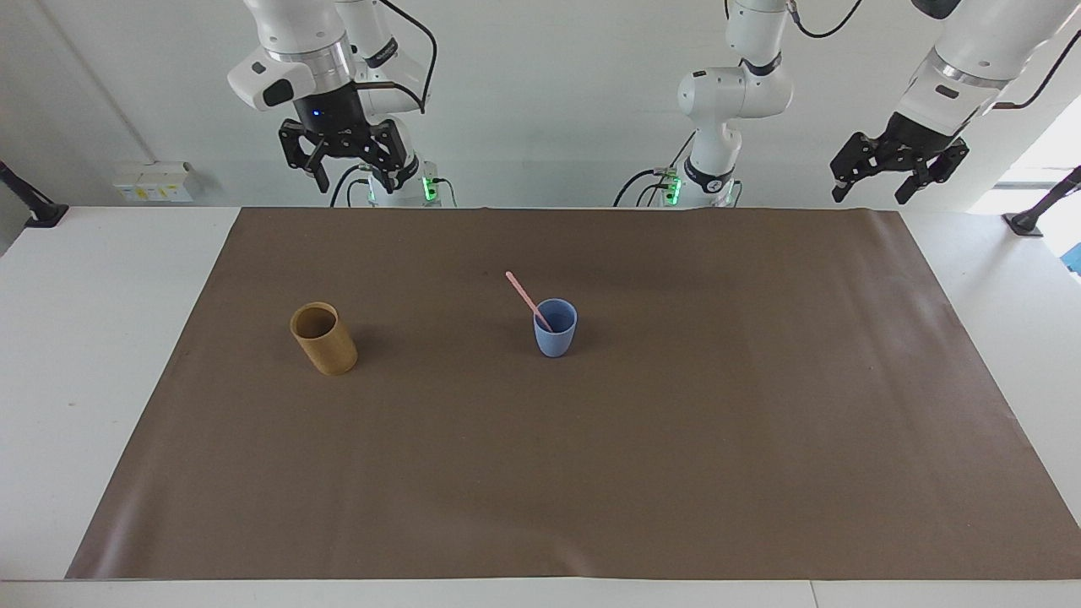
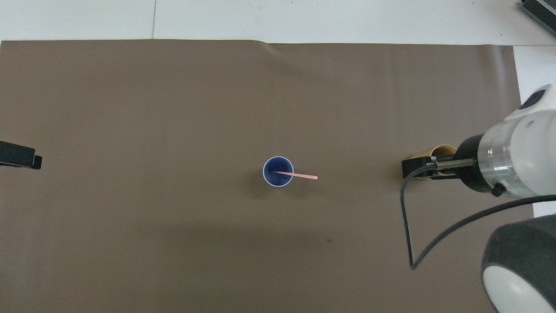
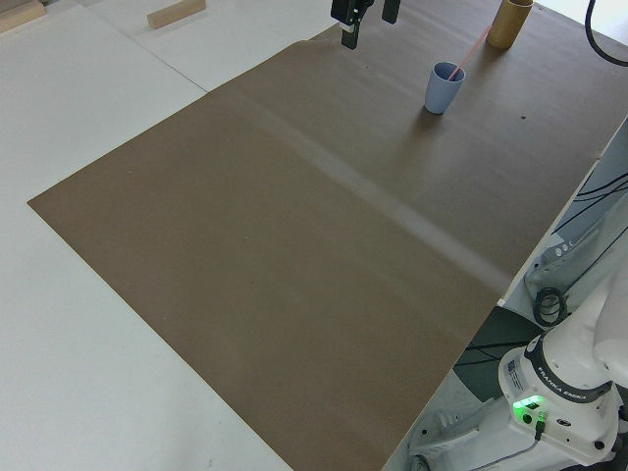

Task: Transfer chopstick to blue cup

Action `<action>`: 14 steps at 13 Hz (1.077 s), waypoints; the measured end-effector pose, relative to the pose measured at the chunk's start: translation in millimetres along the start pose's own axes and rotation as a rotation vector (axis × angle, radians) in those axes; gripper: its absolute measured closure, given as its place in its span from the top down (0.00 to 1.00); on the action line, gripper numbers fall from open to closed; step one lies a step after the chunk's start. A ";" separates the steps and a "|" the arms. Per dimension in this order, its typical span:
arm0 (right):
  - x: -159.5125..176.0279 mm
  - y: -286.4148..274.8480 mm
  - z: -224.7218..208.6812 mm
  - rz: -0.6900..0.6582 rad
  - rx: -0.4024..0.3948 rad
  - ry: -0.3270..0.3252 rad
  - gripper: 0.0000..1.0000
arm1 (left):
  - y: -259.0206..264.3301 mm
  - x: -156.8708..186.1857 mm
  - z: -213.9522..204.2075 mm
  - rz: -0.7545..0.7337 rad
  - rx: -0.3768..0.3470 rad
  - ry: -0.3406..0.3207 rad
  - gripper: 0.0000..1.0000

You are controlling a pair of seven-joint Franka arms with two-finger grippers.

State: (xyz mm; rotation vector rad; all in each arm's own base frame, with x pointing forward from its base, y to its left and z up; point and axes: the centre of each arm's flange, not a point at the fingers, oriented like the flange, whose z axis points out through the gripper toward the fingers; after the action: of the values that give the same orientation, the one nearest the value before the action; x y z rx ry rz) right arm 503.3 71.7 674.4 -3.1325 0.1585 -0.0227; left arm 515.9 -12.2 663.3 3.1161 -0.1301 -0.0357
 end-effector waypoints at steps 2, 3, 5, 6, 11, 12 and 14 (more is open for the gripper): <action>7.1 22.1 -8.9 0.043 -0.008 -0.014 1.00 | 0.0 0.0 0.0 0.000 0.000 0.000 1.00; 12.9 28.6 -11.2 0.055 -0.020 -0.016 1.00 | 0.0 0.0 0.0 0.000 0.000 0.000 1.00; 21.7 33.5 -11.5 0.064 -0.023 -0.022 1.00 | 0.0 0.0 0.0 0.000 0.000 0.000 1.00; 24.2 34.6 -10.7 0.066 -0.023 -0.026 1.00 | -0.2 -0.1 0.0 0.000 0.000 0.000 1.00; 26.4 36.3 -9.4 0.071 -0.021 -0.031 1.00 | -1.4 -0.3 0.1 -0.003 0.000 -0.002 1.00; 26.4 36.5 -9.4 0.071 -0.021 -0.031 1.00 | -1.4 -0.4 0.3 -0.003 0.000 -0.003 1.00; 26.4 36.3 -9.4 0.071 -0.019 -0.031 1.00 | 0.2 -0.7 0.7 0.000 0.000 -0.007 1.00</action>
State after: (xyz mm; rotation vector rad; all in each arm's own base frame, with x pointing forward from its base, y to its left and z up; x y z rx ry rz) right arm 525.7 32.9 683.9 -3.1421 0.2718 0.0276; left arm 515.2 -12.3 662.6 3.1158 -0.1309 -0.0462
